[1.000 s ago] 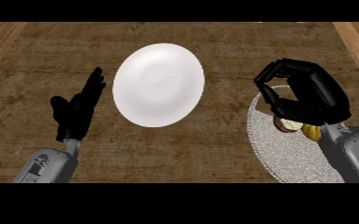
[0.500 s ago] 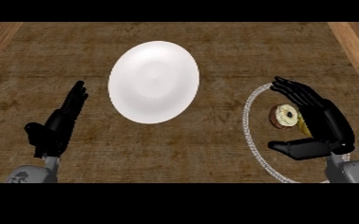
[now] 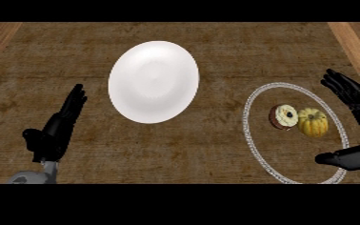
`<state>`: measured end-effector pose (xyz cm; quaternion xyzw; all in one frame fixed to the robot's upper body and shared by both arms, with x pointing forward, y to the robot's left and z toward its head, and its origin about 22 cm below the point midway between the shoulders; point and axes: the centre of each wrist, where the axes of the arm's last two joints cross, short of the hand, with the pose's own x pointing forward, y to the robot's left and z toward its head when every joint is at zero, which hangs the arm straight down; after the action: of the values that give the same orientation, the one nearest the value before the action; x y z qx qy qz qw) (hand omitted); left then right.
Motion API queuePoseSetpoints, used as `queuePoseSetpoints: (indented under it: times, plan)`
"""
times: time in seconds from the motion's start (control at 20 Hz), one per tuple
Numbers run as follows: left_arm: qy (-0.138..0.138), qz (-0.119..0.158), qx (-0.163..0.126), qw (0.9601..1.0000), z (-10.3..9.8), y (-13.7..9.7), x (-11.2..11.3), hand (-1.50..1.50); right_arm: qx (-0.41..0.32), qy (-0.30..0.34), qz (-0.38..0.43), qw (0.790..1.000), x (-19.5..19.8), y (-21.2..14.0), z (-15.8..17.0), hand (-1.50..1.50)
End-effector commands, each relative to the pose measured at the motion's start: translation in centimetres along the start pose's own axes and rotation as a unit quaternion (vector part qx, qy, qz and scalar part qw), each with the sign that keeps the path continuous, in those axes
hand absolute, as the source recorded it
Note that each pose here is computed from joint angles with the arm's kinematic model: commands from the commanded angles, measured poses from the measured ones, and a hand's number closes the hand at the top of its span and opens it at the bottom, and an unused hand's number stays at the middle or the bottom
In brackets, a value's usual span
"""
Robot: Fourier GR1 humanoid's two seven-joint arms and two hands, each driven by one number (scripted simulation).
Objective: Pick the cupcake from the placemat and place it in the plate
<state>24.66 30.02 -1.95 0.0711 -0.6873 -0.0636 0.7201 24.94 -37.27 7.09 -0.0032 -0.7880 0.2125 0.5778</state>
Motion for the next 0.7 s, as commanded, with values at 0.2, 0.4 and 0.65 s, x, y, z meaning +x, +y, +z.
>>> queuePoseSetpoints:
  times: [0.2, 0.4, 0.65]
  plan:
    - [0.004, -0.002, 0.002, 1.0000, -0.1, 0.1, -1.4, 0.00, 0.127, 0.098, 0.172, 0.972, 4.0, -3.9, -0.6, -1.50]
    - [-0.010, -0.007, -0.003, 0.9999, 0.3, 1.1, 0.5, 0.00, 0.156, 0.137, 0.176, 0.962, 3.9, -4.5, -0.1, -1.50]
    - [0.003, 0.003, 0.001, 1.0000, -1.0, -0.3, -0.5, 0.00, 0.172, 0.183, 0.201, 0.947, 3.2, -3.5, -0.8, -1.50]
